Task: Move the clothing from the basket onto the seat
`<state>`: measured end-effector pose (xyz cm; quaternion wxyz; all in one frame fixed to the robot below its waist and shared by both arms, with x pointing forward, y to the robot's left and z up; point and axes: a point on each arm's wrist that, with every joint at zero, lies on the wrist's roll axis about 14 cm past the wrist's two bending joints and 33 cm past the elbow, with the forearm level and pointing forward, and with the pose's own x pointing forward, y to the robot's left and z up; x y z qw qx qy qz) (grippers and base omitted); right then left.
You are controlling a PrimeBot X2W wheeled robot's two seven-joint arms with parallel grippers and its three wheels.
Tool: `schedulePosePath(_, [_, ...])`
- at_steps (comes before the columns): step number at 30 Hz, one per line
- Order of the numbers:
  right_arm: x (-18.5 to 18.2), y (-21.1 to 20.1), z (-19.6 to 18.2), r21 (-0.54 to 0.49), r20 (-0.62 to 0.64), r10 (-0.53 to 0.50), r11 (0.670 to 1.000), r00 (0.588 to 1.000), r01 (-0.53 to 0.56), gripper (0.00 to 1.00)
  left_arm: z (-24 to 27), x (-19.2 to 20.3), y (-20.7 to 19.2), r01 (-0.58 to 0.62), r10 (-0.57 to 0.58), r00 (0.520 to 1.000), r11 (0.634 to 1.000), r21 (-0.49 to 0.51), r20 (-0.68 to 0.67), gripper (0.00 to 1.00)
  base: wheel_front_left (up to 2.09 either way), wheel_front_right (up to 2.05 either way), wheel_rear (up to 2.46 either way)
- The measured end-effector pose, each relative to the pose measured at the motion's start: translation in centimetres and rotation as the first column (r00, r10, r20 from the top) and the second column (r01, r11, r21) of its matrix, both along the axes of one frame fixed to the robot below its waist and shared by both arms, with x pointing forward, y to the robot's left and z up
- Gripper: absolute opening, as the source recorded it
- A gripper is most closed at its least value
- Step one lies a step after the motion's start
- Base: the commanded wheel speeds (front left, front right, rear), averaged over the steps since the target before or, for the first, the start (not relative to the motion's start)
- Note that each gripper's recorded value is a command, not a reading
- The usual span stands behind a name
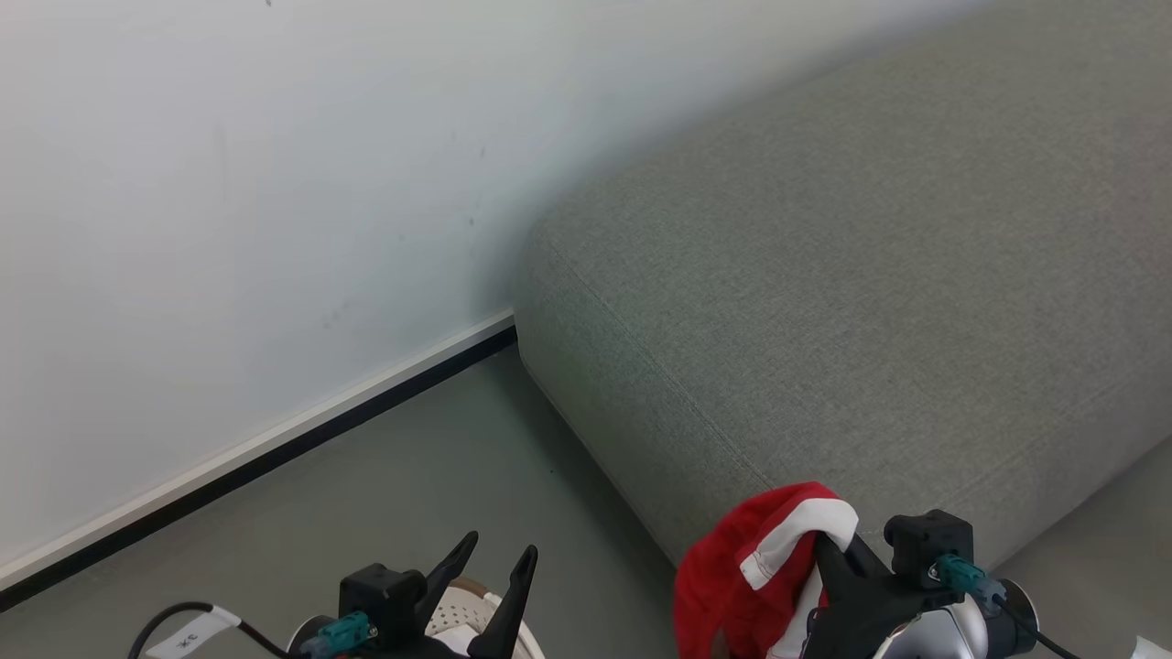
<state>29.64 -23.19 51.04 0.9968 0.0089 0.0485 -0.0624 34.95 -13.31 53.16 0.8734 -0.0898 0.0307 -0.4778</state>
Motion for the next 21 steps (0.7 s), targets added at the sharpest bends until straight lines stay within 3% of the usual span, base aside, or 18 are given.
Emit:
schedulePosePath(11, [1.1, 1.4, 1.0, -0.041, 0.012, 0.058, 0.997, 0.998, -0.058, 0.00, -0.6, -0.2, -0.4, 0.008, -0.008, 1.000, 1.000, 0.003, -0.017, 1.00, 0.00, 0.00, 0.00])
schedulePosePath(21, [6.2, -1.1, 9.4, -0.181, 0.174, 0.134, 0.978, 0.976, -0.102, 0.00, -0.7, -0.1, 0.0, 0.015, -0.015, 1.000, 1.000, 0.002, -0.001, 1.00, 0.00, 0.00, 0.00])
